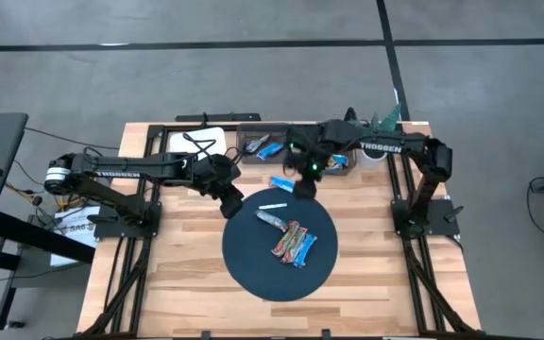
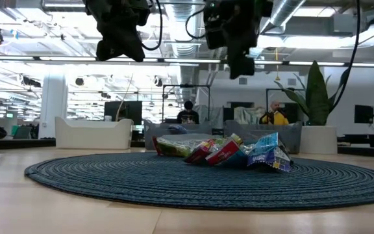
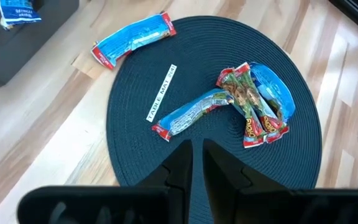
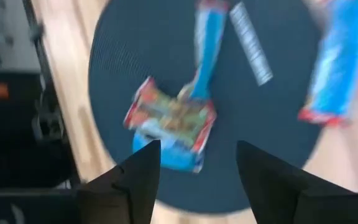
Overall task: Pick and place Granola Bars by type
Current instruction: Put the blue granola bar into the middle black bin, then put the red granola bar into the white bin
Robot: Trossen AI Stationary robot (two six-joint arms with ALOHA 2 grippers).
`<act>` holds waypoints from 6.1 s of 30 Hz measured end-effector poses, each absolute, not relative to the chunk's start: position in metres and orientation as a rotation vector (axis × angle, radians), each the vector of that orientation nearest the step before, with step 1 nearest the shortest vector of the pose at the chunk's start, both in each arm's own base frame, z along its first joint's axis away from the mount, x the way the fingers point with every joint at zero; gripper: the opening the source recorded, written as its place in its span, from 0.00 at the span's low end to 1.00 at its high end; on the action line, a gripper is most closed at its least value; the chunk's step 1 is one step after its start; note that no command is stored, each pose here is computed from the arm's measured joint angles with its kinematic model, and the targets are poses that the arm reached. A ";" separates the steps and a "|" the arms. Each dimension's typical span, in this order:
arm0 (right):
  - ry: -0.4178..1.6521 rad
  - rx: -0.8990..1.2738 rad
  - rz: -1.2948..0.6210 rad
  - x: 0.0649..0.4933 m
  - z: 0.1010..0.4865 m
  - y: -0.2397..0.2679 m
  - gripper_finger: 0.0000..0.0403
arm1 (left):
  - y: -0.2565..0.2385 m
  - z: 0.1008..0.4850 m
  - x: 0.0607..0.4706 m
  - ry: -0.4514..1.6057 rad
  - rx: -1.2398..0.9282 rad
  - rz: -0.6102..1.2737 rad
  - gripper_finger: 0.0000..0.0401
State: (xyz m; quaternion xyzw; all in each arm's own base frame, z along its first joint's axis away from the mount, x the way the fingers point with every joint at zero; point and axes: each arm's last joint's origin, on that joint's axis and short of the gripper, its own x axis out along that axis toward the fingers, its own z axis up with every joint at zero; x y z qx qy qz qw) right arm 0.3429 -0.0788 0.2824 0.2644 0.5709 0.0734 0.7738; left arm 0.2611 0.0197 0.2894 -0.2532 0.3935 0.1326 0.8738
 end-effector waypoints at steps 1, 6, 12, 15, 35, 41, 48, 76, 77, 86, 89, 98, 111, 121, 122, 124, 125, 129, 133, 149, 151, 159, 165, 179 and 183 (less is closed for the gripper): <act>1.262 0.567 0.176 0.343 0.282 -0.070 0.49 | 0.020 0.289 0.261 0.821 -0.529 0.277 0.07; 1.414 0.511 0.273 0.339 0.272 -0.017 0.47 | 0.019 0.290 0.262 0.817 -0.533 0.262 0.07; 1.533 0.533 0.189 0.292 0.242 0.030 0.42 | 0.018 0.290 0.262 0.831 -0.497 0.189 0.07; 1.417 0.666 0.076 0.274 0.233 0.043 0.39 | 0.018 0.291 0.263 0.820 -0.474 0.174 0.07; 0.907 1.362 -0.606 0.288 0.171 0.115 0.33 | 0.017 0.287 0.259 0.879 -0.403 0.152 0.07; 0.882 1.432 -0.647 0.299 0.157 0.114 0.37 | 0.017 0.284 0.256 0.925 -0.357 0.136 0.07; 0.924 1.450 -0.674 0.304 0.147 0.115 0.42 | 0.017 0.284 0.254 0.943 -0.315 0.116 0.07; 0.946 1.391 -0.655 0.313 0.168 0.098 0.02 | 0.017 0.284 0.254 0.946 -0.253 0.066 0.07; 0.953 1.380 -0.648 0.314 0.173 0.096 0.02 | 0.017 0.284 0.254 0.946 -0.253 0.066 0.07; 0.849 1.222 -0.523 0.323 0.245 0.065 0.01 | 0.017 0.283 0.254 0.950 -0.254 0.067 0.07; 0.776 1.117 -0.488 0.327 0.268 0.039 0.01 | 0.017 0.283 0.254 0.950 -0.259 0.070 0.07; 0.676 0.761 -0.459 0.332 0.305 -0.063 0.01 | 0.017 0.286 0.257 0.908 -0.363 0.127 0.07; 0.602 0.466 -0.391 0.321 0.315 -0.162 0.01 | 0.020 0.300 0.272 0.667 -0.572 0.257 0.07; 0.750 0.370 -0.303 0.355 0.279 -0.183 0.02 | 0.023 0.304 0.275 0.593 -0.631 0.307 0.07; 0.754 0.364 -0.300 0.358 0.278 -0.184 0.03 | 0.023 0.304 0.275 0.592 -0.630 0.309 0.07; 0.735 0.335 -0.294 0.365 0.280 -0.189 0.03 | 0.023 0.304 0.275 0.589 -0.630 0.310 0.07; 0.738 0.327 -0.295 0.367 0.281 -0.191 0.04 | 0.023 0.304 0.275 0.590 -0.630 0.311 0.07; 0.740 0.326 -0.305 0.371 0.285 -0.199 0.08 | 0.023 0.304 0.275 0.589 -0.636 0.314 0.07; 0.734 0.328 -0.310 0.370 0.286 -0.203 0.18 | 0.023 0.304 0.275 0.590 -0.636 0.315 0.07; 0.749 0.374 -0.160 0.366 0.286 -0.201 0.48 | 0.025 0.303 0.273 0.589 -0.592 0.374 0.07; 0.756 0.403 -0.123 0.365 0.285 -0.199 0.47 | 0.027 0.302 0.272 0.575 -0.565 0.451 0.07; 0.814 0.495 0.000 0.361 0.281 -0.191 0.43 | 0.027 0.302 0.272 0.580 -0.505 0.458 0.07; 0.857 0.645 0.213 0.359 0.279 -0.173 0.41 | 0.022 0.302 0.273 0.637 -0.535 0.259 0.07; 1.187 0.656 0.509 0.332 0.296 -0.083 0.40 | 0.009 0.288 0.281 0.750 -0.354 0.079 0.07; 1.127 0.469 0.482 0.313 0.332 -0.059 0.37 | 0.005 0.278 0.289 0.788 -0.337 0.059 0.07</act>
